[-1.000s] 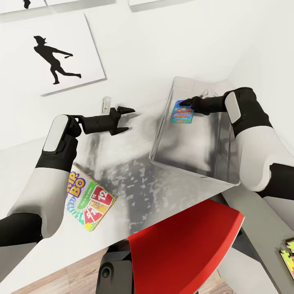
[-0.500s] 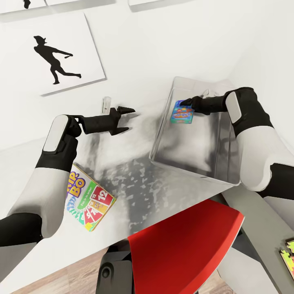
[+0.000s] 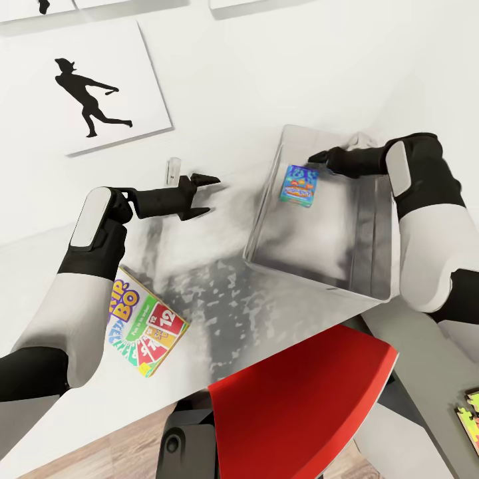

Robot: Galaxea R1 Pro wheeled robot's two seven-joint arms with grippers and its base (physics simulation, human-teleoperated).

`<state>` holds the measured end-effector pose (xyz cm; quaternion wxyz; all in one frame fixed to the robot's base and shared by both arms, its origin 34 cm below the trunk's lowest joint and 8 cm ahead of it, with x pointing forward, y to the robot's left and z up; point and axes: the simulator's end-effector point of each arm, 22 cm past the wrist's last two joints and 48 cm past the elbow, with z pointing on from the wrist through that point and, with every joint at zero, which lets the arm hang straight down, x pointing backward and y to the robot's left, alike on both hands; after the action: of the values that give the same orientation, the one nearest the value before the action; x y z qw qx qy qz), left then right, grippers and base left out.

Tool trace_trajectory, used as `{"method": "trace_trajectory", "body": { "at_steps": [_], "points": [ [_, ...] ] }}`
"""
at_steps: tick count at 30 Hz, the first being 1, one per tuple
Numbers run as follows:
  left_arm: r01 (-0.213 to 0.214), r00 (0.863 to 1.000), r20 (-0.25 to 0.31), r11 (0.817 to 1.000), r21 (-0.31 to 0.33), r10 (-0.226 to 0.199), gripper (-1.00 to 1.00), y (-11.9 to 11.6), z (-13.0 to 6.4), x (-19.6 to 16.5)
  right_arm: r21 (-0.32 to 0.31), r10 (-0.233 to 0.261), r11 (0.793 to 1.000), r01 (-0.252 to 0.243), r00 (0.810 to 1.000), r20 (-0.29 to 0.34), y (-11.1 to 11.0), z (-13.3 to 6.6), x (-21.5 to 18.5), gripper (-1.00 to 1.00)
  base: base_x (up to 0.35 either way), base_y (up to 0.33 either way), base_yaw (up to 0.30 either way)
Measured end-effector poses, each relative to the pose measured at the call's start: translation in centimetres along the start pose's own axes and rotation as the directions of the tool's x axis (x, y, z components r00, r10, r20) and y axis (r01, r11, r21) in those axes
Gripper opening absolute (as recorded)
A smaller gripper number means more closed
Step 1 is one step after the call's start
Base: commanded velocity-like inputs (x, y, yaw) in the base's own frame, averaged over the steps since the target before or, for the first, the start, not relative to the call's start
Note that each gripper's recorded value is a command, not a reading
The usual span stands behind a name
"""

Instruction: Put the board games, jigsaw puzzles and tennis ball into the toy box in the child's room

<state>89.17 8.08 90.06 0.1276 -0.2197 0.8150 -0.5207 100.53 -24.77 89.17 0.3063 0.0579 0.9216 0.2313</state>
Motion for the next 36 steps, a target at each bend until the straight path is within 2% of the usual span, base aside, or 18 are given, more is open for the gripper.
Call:
{"method": "trace_trajectory", "body": {
  "at_steps": [5, 12, 23, 32, 36],
  "points": [
    [0.0, 1.0, 0.0, 1.0, 0.0, 0.0, 1.0, 0.0, 0.0, 0.0, 0.051, -0.029, 0.998, 0.027, 0.999, 0.035, -2.0, -1.6, -1.6, 1.0, 0.0, 0.0, 0.0],
    [0.0, 1.0, 0.0, 1.0, 0.0, 0.0, 1.0, 0.0, 0.0, 0.0, 0.088, -0.049, 0.995, 0.045, 0.998, 0.047, -3.1, -2.6, -2.4, 1.0, 0.0, 0.0, 0.0],
    [0.001, 1.0, 0.0, 1.0, 0.0, -0.001, 1.0, 0.0, 0.0, 0.0, 0.089, -0.055, 0.995, 0.051, 0.998, 0.041, -1.9, -4.3, -3.1, 1.0, 0.0, 0.0, 0.0],
    [0.002, 1.0, -0.001, 1.0, -0.001, -0.002, 1.0, 0.1, 0.0, 0.1, 0.09, -0.092, 0.992, 0.083, 0.991, 0.096, -1.2, -5.5, -3.5, 1.0, 0.0, 0.0, 0.0],
    [0.0, 1.0, 0.0, 1.0, 0.0, 0.0, 1.0, 0.1, 0.0, 0.1, 0.099, -0.126, 0.989, 0.113, 0.981, 0.148, -0.8, -7.0, -3.8, 1.0, 0.0, 0.0, 0.0]
  ]
}}
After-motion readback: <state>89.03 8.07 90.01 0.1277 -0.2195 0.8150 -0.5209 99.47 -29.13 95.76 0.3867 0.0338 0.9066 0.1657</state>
